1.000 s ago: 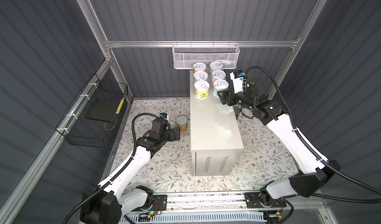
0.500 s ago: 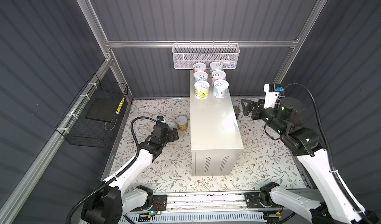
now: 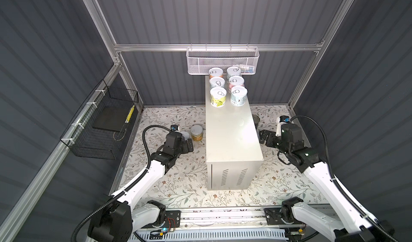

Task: Place and organize the canned foods onto the counter
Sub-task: 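Draw the right gripper back down beside the cabinet toward the floor cans, then lower the left gripper and close it on a white-lidded yellow can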

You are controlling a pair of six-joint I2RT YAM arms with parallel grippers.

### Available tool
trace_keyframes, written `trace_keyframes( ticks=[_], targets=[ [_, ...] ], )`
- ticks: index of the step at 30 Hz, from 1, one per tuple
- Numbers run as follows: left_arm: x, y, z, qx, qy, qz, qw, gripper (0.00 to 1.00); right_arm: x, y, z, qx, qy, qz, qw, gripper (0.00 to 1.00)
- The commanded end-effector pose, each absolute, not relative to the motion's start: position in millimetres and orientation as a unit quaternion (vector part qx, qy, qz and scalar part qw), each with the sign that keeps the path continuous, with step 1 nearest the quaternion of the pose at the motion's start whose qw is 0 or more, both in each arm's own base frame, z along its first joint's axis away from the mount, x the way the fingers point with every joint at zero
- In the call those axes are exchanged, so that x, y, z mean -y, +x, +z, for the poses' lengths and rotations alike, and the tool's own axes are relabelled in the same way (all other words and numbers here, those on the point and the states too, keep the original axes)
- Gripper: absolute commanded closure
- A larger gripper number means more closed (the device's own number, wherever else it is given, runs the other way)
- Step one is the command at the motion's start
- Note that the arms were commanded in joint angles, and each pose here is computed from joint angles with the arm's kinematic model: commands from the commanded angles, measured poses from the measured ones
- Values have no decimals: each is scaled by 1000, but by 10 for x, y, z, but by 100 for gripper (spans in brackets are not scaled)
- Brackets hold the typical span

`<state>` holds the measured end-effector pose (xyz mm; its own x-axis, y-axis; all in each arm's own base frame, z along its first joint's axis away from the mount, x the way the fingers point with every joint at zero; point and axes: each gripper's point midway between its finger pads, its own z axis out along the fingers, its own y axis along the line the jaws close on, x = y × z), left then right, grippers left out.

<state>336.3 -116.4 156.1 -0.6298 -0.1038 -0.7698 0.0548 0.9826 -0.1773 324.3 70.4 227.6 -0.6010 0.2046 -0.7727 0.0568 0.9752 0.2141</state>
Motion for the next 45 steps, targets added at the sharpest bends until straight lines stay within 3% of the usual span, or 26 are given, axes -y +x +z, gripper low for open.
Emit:
trace_keyframes(
  ticks=[1, 12, 26, 45],
  targets=[
    [1207, 3373, 1507, -898, -3, -100, 429, 0, -720, 3360, 1940, -911, 61, 71, 401, 1],
    [1114, 3641, 1280, -905, -6, -33, 423, 0, -848, 3584, 1574, -920, 69, 98, 373, 1],
    [1076, 4164, 897, -912, -37, -11, 408, 1, -772, 3554, 1806, -907, 80, 115, 397, 1],
    [946, 4600, 592, -915, -62, 10, 398, 9, -813, 3591, 1848, -905, 78, 126, 398, 1]
  ],
)
